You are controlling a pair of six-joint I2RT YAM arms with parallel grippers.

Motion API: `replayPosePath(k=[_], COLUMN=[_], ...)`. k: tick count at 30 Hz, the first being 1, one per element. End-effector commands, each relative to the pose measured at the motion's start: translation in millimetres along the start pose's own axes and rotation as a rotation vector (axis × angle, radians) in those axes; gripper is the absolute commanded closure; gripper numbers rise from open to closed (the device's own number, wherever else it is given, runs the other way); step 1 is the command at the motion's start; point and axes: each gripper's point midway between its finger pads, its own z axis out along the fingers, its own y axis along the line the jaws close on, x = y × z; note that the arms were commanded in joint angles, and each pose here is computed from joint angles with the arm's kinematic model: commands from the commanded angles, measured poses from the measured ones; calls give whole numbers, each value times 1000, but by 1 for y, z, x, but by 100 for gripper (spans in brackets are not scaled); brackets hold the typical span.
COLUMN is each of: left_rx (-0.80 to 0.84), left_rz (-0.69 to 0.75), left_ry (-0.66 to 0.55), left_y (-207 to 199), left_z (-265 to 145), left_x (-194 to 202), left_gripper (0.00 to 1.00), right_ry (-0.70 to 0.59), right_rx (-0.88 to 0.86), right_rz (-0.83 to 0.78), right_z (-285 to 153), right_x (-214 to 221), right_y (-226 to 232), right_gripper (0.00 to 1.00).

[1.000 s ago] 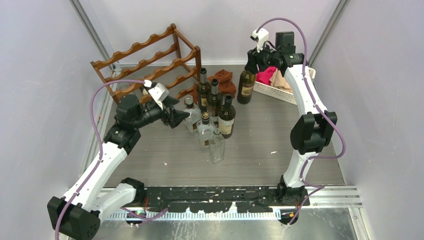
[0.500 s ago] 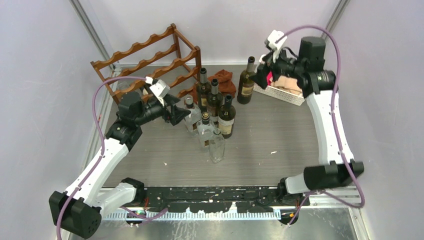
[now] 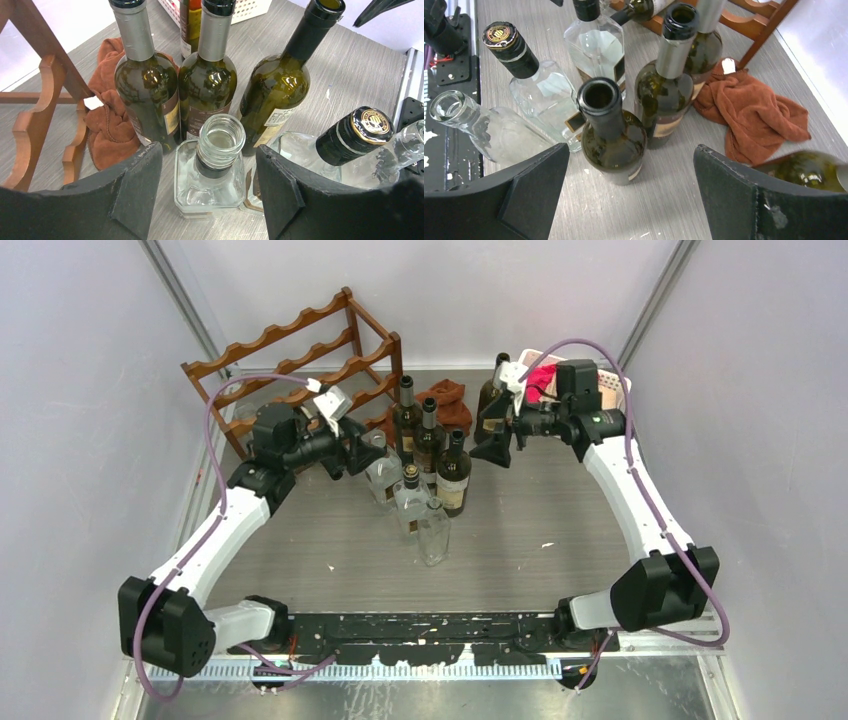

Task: Put the wine bottle on the wine rack
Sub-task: Adjust the wine bottle at the center of the board.

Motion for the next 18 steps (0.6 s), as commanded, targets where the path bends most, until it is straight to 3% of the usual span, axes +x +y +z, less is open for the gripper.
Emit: replayPosePath(k=[1,13,15,18], left_rx=[40,98,104,137], left_rz=[97,55,49,48], left_ry=[-103,-113,-108,-108], left_y=[-2,1,2,0], left_z=[3,21,23,28], left_x=[-37,-27,-25,-24], left_gripper=[32,43,49,66], right_ry=[-86,-108,-108,-107], right_rx=[-20,-139,-147,-145], right_rz=[-121,-101,-102,-104], right_z=[19,54,56,56], right_x=[-25,-24,-23,-24], right_y=[-3,15,17,18], right_gripper=[2,33,39,54])
